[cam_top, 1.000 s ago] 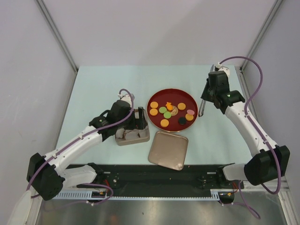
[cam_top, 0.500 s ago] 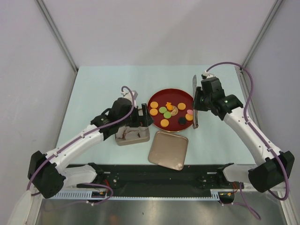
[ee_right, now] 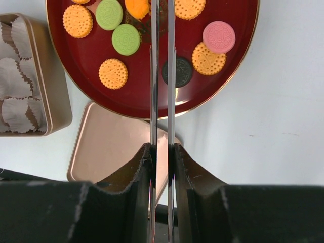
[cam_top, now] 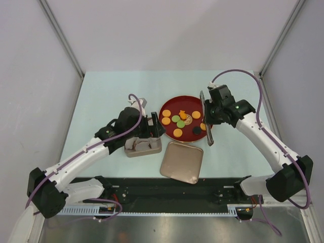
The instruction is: Pack the cookies
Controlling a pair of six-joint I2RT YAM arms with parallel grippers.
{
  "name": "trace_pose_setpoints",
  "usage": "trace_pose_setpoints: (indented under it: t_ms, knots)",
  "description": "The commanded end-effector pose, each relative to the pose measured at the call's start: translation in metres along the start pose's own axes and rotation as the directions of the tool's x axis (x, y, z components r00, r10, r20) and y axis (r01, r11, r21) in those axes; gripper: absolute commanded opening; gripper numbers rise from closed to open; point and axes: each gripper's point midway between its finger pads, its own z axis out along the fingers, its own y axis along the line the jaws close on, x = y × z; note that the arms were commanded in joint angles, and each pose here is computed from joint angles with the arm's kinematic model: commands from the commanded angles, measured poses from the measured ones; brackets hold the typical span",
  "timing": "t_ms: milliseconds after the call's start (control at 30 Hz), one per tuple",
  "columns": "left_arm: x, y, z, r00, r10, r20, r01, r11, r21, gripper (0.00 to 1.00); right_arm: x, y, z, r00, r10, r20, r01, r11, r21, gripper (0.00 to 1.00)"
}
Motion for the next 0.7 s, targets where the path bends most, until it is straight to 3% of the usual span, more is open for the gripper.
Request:
trace_pose_setpoints:
  t_ms: [0, 267, 500, 667]
  knots:
    - [-0.007, -0.004, -0.005, 0.999, -0.002, 0.038, 0.002, 1.0, 0.008, 1.0, -0.017, 0.0, -0.017, 0.998, -0.024, 0.06, 0.023, 1.0, 0.002, 0.2]
    - [0.0, 0.005, -0.011, 0.999, 0.007, 0.035, -0.007, 1.0, -0.01, 1.0, -0.015, 0.003, -0.008, 0.999, -0.041, 0.025, 0.041, 0.999, 0.0, 0.29]
    - [0.003, 0.014, -0.009, 0.999, 0.008, 0.048, -0.006, 0.999, -0.045, 1.0, -0.01, 0.003, -0.001, 0.999, -0.049, 0.01, 0.049, 0.999, 0.013, 0.42]
    - [0.004, 0.017, -0.008, 0.999, 0.009, 0.043, -0.007, 0.998, -0.058, 1.0, -0.012, 0.004, 0.0, 0.999, -0.047, 0.025, 0.047, 0.999, 0.015, 0.43]
